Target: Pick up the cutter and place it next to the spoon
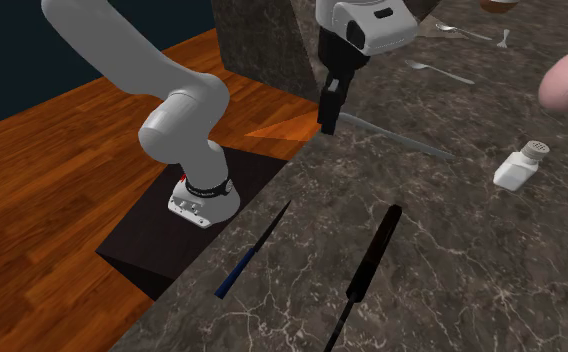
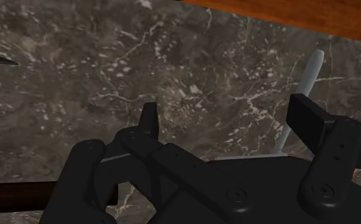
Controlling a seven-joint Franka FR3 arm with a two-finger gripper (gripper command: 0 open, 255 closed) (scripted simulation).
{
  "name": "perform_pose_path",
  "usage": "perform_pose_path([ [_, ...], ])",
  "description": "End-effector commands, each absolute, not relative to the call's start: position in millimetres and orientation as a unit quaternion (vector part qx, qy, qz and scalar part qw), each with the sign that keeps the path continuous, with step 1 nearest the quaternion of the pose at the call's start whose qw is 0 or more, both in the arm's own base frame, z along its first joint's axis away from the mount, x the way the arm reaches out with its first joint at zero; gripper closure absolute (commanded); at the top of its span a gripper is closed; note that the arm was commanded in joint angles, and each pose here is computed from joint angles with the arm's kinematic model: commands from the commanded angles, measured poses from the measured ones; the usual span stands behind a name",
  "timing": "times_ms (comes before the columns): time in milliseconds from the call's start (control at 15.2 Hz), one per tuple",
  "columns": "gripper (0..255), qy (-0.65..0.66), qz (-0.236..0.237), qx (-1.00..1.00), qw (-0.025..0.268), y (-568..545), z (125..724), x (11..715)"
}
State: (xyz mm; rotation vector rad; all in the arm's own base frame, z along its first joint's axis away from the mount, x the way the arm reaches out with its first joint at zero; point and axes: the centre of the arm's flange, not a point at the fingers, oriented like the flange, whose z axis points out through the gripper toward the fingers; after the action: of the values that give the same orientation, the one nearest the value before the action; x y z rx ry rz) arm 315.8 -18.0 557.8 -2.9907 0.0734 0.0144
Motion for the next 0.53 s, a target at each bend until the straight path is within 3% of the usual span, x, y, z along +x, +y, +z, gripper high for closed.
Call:
perform_pose_path([
  [0, 0, 0.024, 0.005, -0.997, 0.075, -18, 558, 316],
  [462, 0, -0.135, 0.029, -0.99, 0.04, -96, 541, 321],
])
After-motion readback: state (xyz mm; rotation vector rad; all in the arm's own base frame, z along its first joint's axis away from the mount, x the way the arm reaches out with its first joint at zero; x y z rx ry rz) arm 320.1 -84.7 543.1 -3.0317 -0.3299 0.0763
